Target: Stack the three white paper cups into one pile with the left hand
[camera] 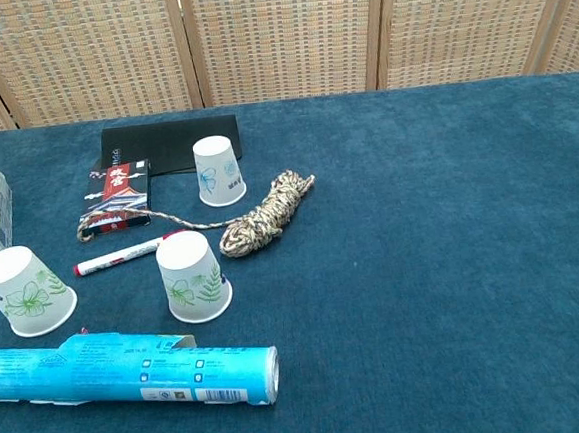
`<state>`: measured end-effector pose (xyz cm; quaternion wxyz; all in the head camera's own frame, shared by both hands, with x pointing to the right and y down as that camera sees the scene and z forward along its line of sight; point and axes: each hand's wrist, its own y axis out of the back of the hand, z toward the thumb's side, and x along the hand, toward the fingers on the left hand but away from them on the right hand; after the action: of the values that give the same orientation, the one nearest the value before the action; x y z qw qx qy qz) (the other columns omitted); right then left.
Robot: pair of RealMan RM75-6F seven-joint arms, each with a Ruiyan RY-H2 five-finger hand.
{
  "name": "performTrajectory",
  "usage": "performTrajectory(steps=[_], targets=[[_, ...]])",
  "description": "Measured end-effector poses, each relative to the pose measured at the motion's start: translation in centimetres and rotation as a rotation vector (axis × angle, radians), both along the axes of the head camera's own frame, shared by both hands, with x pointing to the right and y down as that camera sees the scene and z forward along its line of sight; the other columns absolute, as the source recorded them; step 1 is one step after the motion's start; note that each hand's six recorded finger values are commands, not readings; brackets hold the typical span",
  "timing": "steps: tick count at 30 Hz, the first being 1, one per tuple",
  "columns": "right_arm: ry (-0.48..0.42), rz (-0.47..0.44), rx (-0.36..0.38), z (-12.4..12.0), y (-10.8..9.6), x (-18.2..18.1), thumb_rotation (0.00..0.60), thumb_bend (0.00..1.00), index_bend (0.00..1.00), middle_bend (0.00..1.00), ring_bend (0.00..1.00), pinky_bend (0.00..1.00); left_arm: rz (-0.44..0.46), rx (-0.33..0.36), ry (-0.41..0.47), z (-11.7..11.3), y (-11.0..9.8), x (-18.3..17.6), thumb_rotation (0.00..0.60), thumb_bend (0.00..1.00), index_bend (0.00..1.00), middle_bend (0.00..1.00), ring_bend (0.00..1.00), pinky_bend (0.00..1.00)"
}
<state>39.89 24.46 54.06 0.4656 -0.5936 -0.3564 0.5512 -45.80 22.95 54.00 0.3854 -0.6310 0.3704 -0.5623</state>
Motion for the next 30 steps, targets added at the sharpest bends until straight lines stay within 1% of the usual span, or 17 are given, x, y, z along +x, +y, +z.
performTrajectory(steps=[6,9,13,18,21,23,26,30], targets=[[0.006,0.004,-0.007,0.2,0.0,0.1,0.600,0.00,0.00,0.00,0.00,0.00,0.006,-0.014,0.001,0.2,-0.2,0.2,0.600,0.00,0.00,0.00,0.00,0.00],[0.010,0.009,-0.011,0.4,-0.1,0.2,0.600,0.00,0.00,0.00,0.00,0.00,0.053,-0.012,0.016,0.3,-0.9,1.3,0.600,0.00,0.00,0.00,0.00,0.00],[0.021,0.013,-0.025,0.9,-0.1,0.2,0.600,0.00,0.00,0.00,0.00,0.00,0.197,-0.009,0.045,1.1,-2.9,4.4,0.600,0.00,0.00,0.00,0.00,0.00],[0.026,0.023,-0.027,1.1,-0.4,0.3,0.600,0.00,0.00,0.00,0.00,0.00,0.429,-0.050,0.077,3.1,-5.8,10.2,0.600,0.00,0.00,0.00,0.00,0.01],[0.026,0.030,-0.035,1.3,-0.5,0.4,0.600,0.00,0.00,0.00,0.00,0.00,0.556,-0.091,0.096,4.8,-6.9,14.0,0.600,0.00,0.06,0.00,0.01,0.06],[0.026,0.034,-0.040,1.4,-0.6,0.5,0.600,0.00,0.00,0.00,0.00,0.00,0.628,-0.129,0.107,6.2,-7.3,16.5,0.600,0.00,0.12,0.00,0.05,0.08],[0.023,0.041,-0.044,1.4,-0.6,0.6,0.600,0.00,0.00,0.00,0.00,0.00,0.711,-0.173,0.113,8.0,-7.7,19.6,0.600,0.00,0.14,0.01,0.07,0.09],[0.017,0.048,-0.048,1.5,-0.7,0.7,0.600,0.00,0.00,0.00,0.00,0.00,0.766,-0.183,0.095,9.7,-7.9,22.0,0.600,0.00,0.17,0.03,0.09,0.12]])
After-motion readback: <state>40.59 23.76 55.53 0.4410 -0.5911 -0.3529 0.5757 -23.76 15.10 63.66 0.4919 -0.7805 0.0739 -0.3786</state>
